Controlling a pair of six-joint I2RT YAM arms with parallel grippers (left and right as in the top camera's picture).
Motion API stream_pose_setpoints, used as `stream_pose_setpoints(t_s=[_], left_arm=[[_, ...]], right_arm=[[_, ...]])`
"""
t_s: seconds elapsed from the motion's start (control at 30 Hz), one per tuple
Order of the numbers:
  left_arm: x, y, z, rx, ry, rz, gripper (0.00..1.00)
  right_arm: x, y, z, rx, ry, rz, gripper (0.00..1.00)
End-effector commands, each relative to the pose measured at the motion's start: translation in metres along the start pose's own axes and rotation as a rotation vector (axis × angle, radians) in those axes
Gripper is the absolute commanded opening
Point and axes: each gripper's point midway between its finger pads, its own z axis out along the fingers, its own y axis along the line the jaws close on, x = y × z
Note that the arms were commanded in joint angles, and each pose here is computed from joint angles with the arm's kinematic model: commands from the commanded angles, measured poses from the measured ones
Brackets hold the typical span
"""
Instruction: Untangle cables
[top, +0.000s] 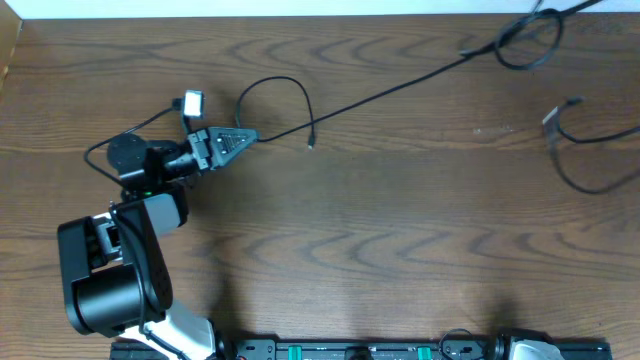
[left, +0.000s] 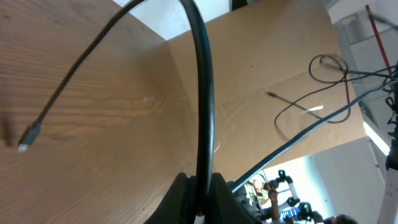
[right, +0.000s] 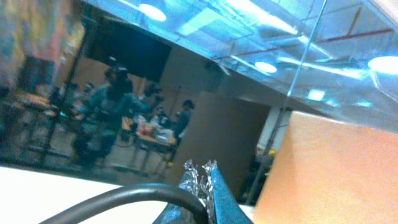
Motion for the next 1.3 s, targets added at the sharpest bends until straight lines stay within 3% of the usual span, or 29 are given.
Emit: stream_pose_setpoints(t_s=[0.0, 0.23, 0.43, 0.53, 0.7, 0.77, 0.8, 0.83, 0.97, 1.03, 1.07, 1.1, 1.2, 1.27], left_arm=[[-0.007, 0.01, -0.023, -0.028, -0.054, 0.015, 0.08], [-0.024, 0.017, -0.063, -0.079, -0.163, 0.016, 0.08], [-0.035, 0.022, -0.1, -0.124, -0.26, 0.015, 0.08], [-0.037, 0.023, -0.111, -0.133, -0.289, -0.008, 0.08], [-0.034, 0.023, -0.106, -0.115, -0.282, -0.1, 0.09], [-0.03, 0.024, -0.098, -0.105, -0.263, -0.122, 0.23], [-0.027, 0.024, -0.093, -0.1, -0.251, -0.127, 0.38], [-0.024, 0.024, -0.088, -0.094, -0.238, -0.132, 0.44], [-0.01, 0.022, -0.058, -0.065, -0.158, -0.129, 0.54], [-0.003, 0.019, -0.041, -0.047, -0.107, -0.108, 0.64], [0.002, 0.017, -0.031, -0.037, -0.078, -0.091, 0.77], [0.007, 0.015, -0.021, -0.025, -0.048, -0.077, 0.79], [0.021, 0.009, 0.005, 0.007, 0.029, -0.039, 0.93], [0.031, 0.005, 0.021, 0.03, 0.078, -0.014, 0.94]], right_arm=[[-0.003, -0.033, 0.002, 0.145, 0.009, -0.096, 0.01], [0.013, -0.043, 0.016, 0.222, 0.062, -0.263, 0.01], [0.033, -0.037, 0.018, 0.202, 0.109, -0.156, 0.01], [0.051, -0.008, 0.017, 0.064, 0.145, 0.048, 0.01], [0.09, 0.078, -0.001, -0.328, 0.304, 0.28, 0.01], [0.097, 0.108, -0.01, -0.457, 0.329, 0.337, 0.01], [0.099, 0.119, -0.014, -0.504, 0.335, 0.355, 0.01], [0.103, 0.135, -0.019, -0.562, 0.343, 0.369, 0.01], [0.122, 0.177, -0.032, -0.67, 0.377, 0.387, 0.01], [0.134, 0.196, -0.038, -0.708, 0.392, 0.393, 0.01], [0.141, 0.206, -0.041, -0.724, 0.41, 0.406, 0.01], [0.15, 0.215, -0.045, -0.735, 0.442, 0.442, 0.01], [0.18, 0.24, -0.061, -0.737, 0.614, 0.611, 0.01], [0.21, 0.259, -0.076, -0.713, 0.795, 0.739, 0.01]])
